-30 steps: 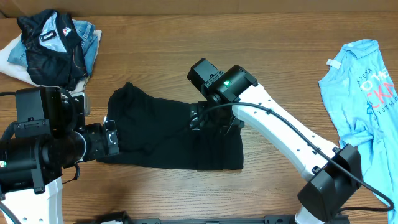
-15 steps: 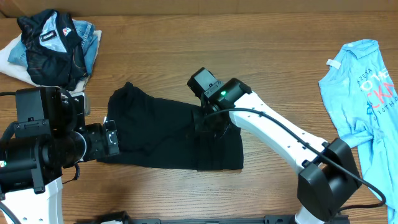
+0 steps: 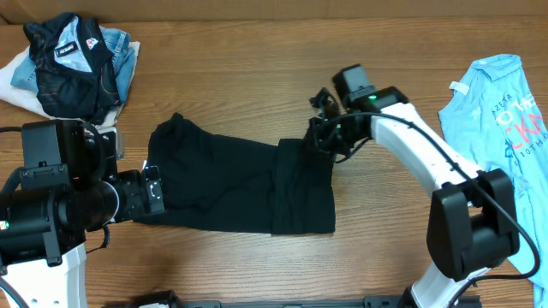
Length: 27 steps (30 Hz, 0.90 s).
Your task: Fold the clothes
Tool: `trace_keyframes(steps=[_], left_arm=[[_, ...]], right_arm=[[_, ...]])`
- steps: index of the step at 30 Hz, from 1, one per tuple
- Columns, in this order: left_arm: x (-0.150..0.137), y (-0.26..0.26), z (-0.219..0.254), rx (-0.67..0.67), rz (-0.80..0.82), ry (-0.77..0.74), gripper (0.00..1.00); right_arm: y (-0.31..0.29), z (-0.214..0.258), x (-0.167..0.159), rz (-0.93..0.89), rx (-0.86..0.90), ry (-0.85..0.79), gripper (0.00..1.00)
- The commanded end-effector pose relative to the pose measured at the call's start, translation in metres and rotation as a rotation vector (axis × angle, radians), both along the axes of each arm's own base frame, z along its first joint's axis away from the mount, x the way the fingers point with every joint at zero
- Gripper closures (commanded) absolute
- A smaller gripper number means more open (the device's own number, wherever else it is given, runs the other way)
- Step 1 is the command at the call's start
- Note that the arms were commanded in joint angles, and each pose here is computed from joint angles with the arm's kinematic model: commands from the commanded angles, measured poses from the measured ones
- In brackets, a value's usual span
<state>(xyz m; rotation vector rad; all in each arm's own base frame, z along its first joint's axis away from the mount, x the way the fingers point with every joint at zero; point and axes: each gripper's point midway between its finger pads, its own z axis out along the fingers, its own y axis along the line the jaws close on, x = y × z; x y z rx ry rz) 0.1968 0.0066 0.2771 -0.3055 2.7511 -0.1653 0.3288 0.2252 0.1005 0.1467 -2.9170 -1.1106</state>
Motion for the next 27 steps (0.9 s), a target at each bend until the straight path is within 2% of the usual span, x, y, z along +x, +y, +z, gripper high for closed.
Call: trace_keyframes(steps=[1, 7, 14, 21, 27], left_arm=[[-0.001, 0.000, -0.002, 0.001, -0.014, 0.007, 0.00], [0.000, 0.000, -0.002, 0.001, -0.014, 0.006, 0.00], [-0.001, 0.000, -0.002, 0.001, -0.014, 0.006, 0.00], [-0.001, 0.000, -0.002, 0.000, -0.014, 0.007, 0.00], [-0.001, -0.003, -0.002, -0.014, -0.020, 0.005, 0.00]], right_arm=[[0.011, 0.002, -0.020, 0.080, 0.162, 0.030, 0.91], [0.018, -0.027, -0.032, 0.032, 0.250, 0.078, 0.86], [0.023, -0.068, -0.022, -0.067, 0.275, 0.166, 0.78], [0.024, -0.075, 0.011, -0.186, 0.328, 0.175, 0.78], [0.008, -0.063, 0.030, -0.230, 0.333, 0.170, 0.85]])
